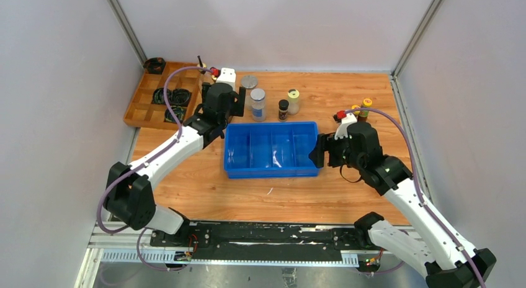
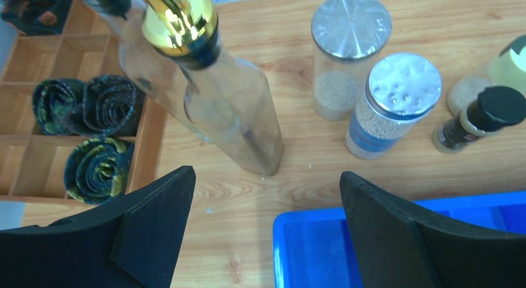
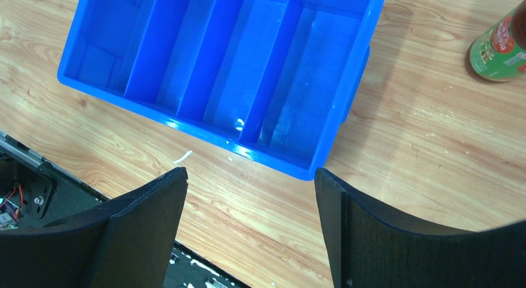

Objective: Organize the condiment bottles
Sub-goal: Pick up the bottle from the center of the board.

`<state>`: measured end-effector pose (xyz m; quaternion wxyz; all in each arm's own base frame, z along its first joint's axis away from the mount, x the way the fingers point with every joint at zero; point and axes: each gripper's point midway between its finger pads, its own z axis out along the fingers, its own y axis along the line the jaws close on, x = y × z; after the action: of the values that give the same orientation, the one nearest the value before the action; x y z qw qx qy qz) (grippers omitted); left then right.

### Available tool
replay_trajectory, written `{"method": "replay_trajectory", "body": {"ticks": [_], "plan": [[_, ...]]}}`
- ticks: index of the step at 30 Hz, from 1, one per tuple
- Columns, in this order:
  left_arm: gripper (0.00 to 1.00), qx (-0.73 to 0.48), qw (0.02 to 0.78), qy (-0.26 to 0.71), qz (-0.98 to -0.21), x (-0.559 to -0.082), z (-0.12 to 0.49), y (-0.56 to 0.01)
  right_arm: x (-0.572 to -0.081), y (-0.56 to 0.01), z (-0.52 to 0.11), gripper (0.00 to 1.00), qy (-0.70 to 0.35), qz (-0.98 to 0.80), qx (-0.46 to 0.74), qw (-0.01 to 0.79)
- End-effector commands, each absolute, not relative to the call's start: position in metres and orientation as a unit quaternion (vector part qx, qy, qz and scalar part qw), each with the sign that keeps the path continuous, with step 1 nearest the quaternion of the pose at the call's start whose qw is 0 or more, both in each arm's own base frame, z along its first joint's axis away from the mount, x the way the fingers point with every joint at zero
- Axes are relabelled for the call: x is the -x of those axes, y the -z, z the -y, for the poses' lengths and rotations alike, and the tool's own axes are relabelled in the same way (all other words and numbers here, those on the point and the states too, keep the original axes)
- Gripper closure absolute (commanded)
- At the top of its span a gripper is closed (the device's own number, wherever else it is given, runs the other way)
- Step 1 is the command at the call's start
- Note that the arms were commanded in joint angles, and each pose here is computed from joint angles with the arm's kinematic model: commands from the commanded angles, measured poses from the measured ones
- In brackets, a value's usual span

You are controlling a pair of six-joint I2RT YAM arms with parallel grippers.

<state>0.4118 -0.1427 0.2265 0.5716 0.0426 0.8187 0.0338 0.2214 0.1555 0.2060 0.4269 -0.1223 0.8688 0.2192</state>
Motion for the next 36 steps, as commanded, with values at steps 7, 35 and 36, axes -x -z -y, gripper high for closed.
{"method": "replay_trajectory", "body": {"ticks": [7,35,36], "plan": [[0.08,-0.002,0.635,-0.066,-0.770,-0.447,0.128,-0.275,-0.214,-0.204,-0.150,0.19,-0.202,-0.877,0.137,0.415],[0.17,-0.005,0.613,-0.038,-0.789,-0.515,0.122,-0.231,-0.225,-0.180,-0.152,0.19,-0.168,-0.898,0.159,0.373],[0.19,-0.006,0.614,-0.035,-0.789,-0.516,0.123,-0.231,-0.225,-0.179,-0.152,0.19,-0.167,-0.899,0.160,0.373]]}}
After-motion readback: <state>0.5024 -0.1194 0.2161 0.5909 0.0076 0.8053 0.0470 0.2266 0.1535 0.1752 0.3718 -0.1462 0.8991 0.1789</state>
